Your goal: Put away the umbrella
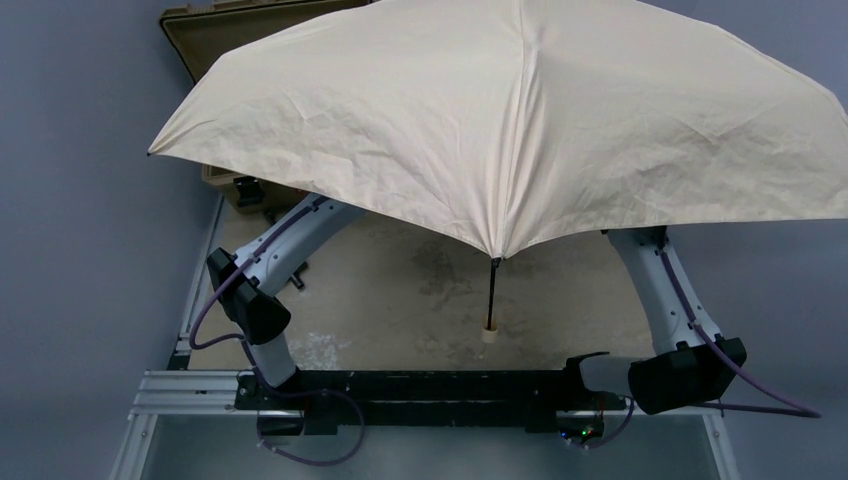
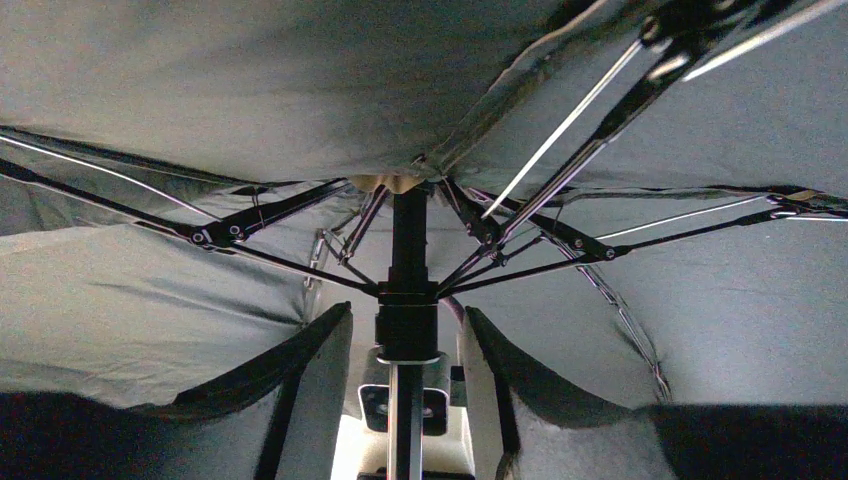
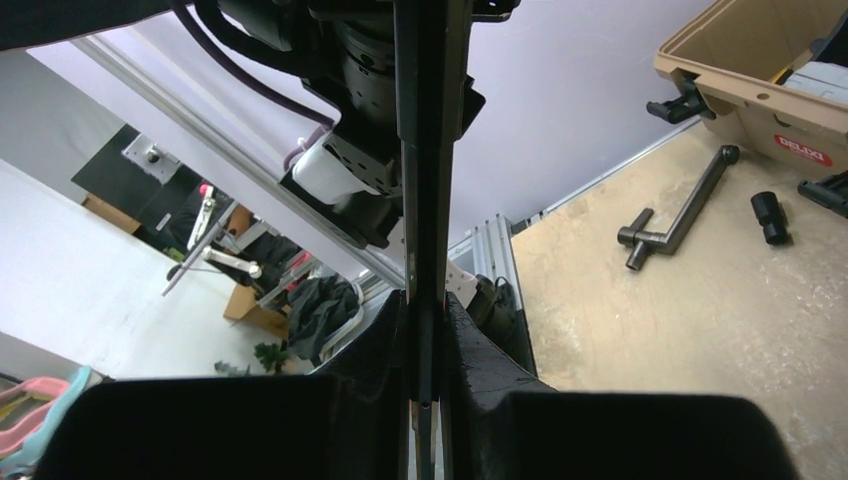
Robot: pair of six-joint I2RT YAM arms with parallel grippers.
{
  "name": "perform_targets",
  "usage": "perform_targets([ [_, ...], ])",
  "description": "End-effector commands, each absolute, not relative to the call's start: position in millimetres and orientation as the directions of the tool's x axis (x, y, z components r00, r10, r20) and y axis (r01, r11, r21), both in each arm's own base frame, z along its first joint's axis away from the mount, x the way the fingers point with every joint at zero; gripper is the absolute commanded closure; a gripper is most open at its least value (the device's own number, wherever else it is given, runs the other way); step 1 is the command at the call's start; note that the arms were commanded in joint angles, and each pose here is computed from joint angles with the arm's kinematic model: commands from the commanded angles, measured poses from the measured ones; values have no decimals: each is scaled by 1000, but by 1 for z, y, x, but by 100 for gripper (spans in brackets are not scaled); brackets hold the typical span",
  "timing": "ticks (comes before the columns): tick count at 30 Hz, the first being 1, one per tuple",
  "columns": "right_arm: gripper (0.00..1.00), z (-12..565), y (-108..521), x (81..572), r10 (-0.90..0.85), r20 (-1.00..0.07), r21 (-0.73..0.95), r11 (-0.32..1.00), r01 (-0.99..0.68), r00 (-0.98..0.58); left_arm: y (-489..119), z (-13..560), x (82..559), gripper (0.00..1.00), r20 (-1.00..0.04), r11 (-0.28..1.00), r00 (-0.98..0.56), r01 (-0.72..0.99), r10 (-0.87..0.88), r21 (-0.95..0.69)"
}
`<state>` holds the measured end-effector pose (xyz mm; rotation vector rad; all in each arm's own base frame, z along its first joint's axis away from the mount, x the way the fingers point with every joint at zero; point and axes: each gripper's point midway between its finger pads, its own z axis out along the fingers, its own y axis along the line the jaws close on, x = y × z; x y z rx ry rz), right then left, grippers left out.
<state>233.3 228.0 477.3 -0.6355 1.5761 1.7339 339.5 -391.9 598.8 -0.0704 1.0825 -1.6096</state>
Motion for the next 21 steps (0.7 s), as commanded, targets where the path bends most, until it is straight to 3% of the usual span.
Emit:
perform_targets([
  [1,100,488,227,221,147,-827,545,-28,-838,-543,-384,619,330,57,-481,69,-324,770,-814,-635],
  [10,100,485,228,225,149,-825,549,-15,-836,-544,-384,615,334,71,-486,86,-324,757,-812,-648],
  [11,100,485,227,224,149,-827,546,-14,-838,-542,-384,615,334,74,-485,85,-322,758,-813,-647],
  [14,100,484,227,222,147,-831,541,-12,-841,-537,-384,617,333,100,-483,82,-317,764,-816,-640],
  [21,100,482,224,224,151,-832,540,2,-842,-534,-379,622,328,100,-459,53,-322,771,-828,-635],
])
